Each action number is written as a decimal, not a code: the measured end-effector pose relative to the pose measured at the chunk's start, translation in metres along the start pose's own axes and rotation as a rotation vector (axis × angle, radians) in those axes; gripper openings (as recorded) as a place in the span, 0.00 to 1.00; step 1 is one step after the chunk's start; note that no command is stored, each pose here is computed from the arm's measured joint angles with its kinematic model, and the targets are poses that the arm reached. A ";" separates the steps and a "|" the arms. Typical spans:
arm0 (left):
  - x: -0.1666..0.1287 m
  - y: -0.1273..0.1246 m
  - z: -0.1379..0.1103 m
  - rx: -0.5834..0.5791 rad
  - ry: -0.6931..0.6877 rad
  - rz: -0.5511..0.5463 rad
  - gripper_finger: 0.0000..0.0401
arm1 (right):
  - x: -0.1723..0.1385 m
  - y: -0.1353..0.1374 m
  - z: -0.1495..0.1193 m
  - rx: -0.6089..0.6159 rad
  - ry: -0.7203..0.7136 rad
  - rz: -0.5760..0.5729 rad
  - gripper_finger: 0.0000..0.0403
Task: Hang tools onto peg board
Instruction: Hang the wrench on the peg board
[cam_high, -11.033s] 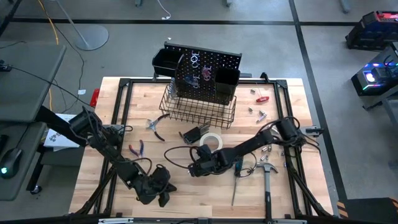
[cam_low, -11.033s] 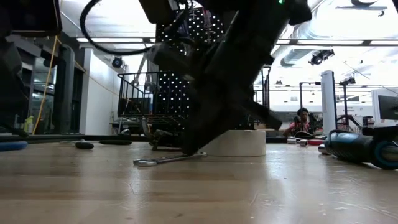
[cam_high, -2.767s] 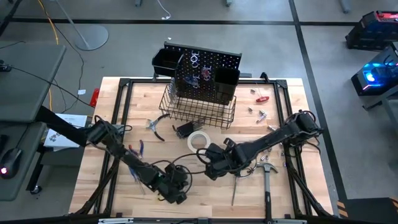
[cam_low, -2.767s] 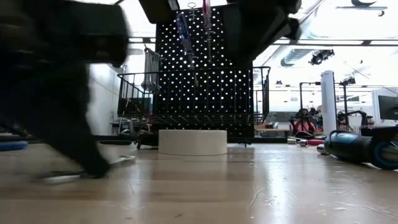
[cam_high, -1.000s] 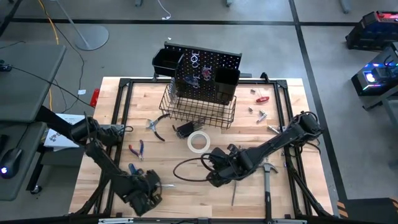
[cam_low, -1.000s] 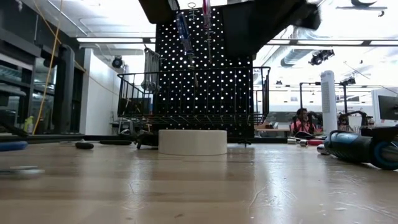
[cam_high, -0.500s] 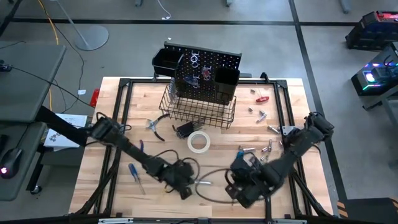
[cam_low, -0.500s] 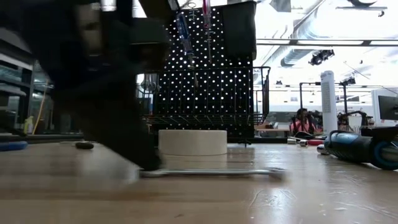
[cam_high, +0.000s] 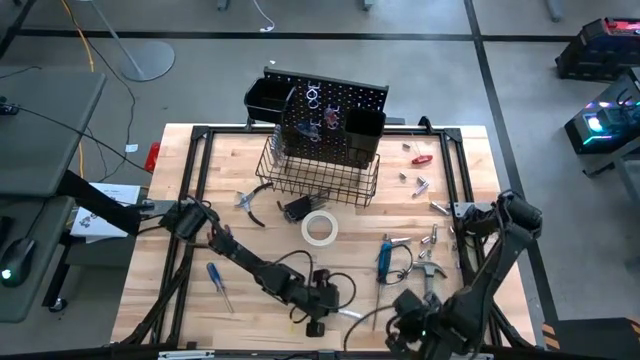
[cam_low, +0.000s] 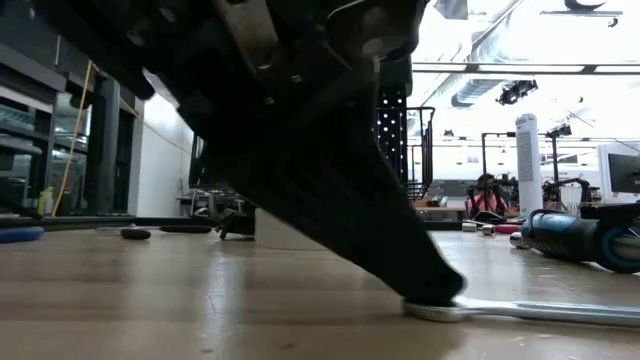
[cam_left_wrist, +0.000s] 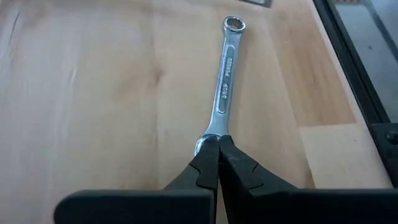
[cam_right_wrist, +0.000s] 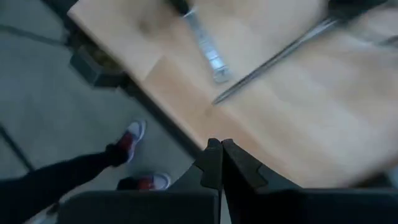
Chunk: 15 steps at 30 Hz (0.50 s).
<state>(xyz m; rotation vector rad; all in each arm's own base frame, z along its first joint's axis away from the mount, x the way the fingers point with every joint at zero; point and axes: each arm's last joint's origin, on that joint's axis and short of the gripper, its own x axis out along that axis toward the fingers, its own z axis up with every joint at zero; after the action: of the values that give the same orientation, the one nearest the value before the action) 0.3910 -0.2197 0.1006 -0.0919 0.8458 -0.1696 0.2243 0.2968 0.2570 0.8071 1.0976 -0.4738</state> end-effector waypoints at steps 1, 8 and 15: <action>0.002 -0.001 0.002 0.021 -0.001 0.000 0.00 | 0.007 0.004 -0.003 -0.001 0.006 0.020 0.00; 0.006 -0.008 0.003 0.209 0.011 -0.062 0.00 | 0.068 0.029 -0.017 -0.085 0.067 0.119 0.00; 0.003 -0.023 -0.002 0.399 -0.010 -0.106 0.00 | 0.086 0.026 -0.001 -0.056 0.053 0.039 0.01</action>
<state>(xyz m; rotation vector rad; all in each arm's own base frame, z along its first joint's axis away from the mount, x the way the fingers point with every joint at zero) 0.3892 -0.2429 0.1008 0.2370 0.7833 -0.4331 0.2762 0.3183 0.1869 0.7937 1.1370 -0.3892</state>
